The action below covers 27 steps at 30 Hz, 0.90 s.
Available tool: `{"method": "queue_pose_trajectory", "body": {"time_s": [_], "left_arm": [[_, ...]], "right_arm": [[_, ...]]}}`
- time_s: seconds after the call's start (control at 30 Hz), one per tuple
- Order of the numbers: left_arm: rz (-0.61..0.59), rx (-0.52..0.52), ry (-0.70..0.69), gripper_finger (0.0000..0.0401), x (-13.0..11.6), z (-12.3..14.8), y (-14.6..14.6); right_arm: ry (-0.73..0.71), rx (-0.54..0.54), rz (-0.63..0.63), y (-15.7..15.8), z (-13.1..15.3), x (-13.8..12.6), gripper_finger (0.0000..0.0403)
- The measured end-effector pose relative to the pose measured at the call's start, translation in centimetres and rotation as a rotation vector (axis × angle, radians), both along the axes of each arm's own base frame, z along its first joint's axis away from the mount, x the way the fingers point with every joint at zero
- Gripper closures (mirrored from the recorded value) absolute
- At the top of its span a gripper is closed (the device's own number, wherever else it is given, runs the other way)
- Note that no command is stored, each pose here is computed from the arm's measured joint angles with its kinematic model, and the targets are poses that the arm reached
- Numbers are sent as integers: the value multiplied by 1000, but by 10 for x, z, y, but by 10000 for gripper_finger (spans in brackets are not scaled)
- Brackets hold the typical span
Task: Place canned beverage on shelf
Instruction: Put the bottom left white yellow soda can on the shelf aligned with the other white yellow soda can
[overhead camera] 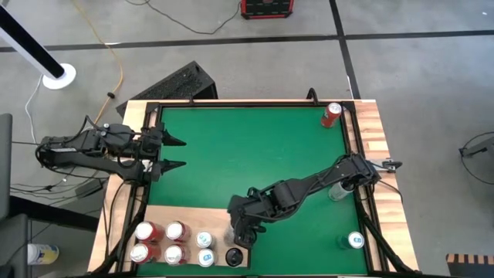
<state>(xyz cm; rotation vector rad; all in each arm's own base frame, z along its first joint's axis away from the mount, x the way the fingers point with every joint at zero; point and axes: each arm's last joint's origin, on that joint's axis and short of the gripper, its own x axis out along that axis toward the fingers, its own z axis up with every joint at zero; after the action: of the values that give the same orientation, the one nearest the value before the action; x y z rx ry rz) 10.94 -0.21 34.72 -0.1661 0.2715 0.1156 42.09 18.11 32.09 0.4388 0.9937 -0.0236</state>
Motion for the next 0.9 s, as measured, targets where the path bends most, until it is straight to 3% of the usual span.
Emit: {"method": "queue_pose_trajectory", "body": {"time_s": [0.9], "left_arm": [[1,-3,0,74,0,0,0]], "right_arm": [[18,-5,50,-6,5,-1,92]]}}
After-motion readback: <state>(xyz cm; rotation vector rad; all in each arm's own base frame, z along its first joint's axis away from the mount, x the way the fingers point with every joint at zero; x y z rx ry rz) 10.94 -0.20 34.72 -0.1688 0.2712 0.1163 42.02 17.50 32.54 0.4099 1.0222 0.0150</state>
